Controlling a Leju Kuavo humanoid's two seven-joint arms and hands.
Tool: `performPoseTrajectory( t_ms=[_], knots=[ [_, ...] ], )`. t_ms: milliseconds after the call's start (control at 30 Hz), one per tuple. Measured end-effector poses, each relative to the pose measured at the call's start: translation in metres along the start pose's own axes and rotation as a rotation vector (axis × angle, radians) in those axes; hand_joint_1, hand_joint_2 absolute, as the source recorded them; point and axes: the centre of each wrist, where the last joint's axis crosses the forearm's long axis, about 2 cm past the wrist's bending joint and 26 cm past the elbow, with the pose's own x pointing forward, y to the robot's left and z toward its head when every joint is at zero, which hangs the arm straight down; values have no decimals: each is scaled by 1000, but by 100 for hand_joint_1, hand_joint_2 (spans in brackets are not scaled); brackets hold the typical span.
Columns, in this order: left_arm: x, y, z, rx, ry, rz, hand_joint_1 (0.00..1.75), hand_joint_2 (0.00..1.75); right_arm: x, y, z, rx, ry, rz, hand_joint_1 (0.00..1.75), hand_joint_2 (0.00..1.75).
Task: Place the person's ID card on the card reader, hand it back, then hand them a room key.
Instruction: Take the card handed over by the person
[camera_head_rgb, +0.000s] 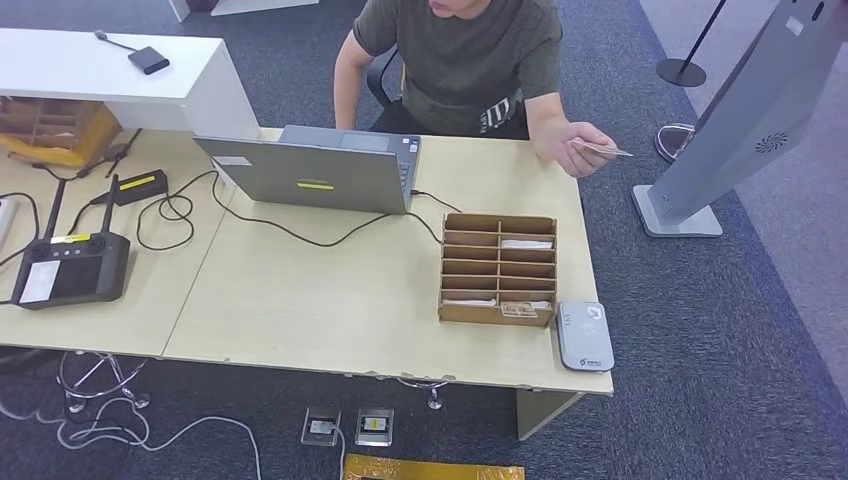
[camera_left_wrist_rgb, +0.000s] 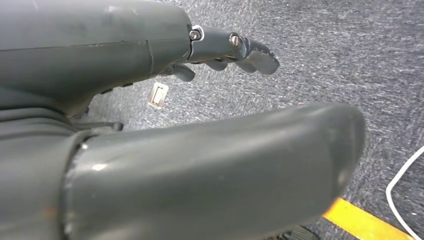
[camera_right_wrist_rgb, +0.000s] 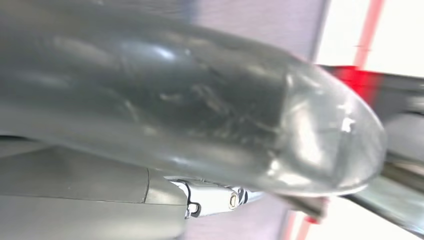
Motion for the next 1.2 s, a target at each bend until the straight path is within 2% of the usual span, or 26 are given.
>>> performPoseTrajectory(
  t_ms=[133, 233, 300, 467, 567, 667, 833, 933, 1067, 1200],
  knots=[
    [1, 0, 0, -12, -2, -5, 0, 0, 92, -17, -4, -65, -300, -125, 0, 0],
    [1, -1, 0, -16, -5, -12, 0, 0, 143, -34, 3, -105, -445, -208, 0, 0],
    [1, -1, 0, -17, -6, -15, 0, 0, 168, -45, 11, -118, -521, -266, 0, 0],
    [1, -1, 0, -19, -8, -17, 0, 0, 201, -64, 32, -126, -650, -375, 0, 0],
    [1, -2, 0, -22, -11, -22, 0, 0, 216, -74, 43, -115, -683, -404, 0, 0],
    [1, -2, 1, -30, -18, -30, 0, 0, 235, -82, 56, -117, -724, -362, 0, 0],
    [1, -3, 1, -47, -33, -52, 0, 0, 276, -92, 83, -112, -914, -248, 0, 0],
    [1, -3, 1, -56, -37, -59, 0, 0, 297, -92, 99, 33, -1026, -158, 0, 0],
    [2, -4, 1, -68, -43, -62, 0, 0, 317, -84, 124, 357, -1134, 4, 0, 0],
    [2, -4, 1, -79, -53, -77, 0, 0, 328, -81, 144, 401, -1245, 47, 0, 0]
  ],
)
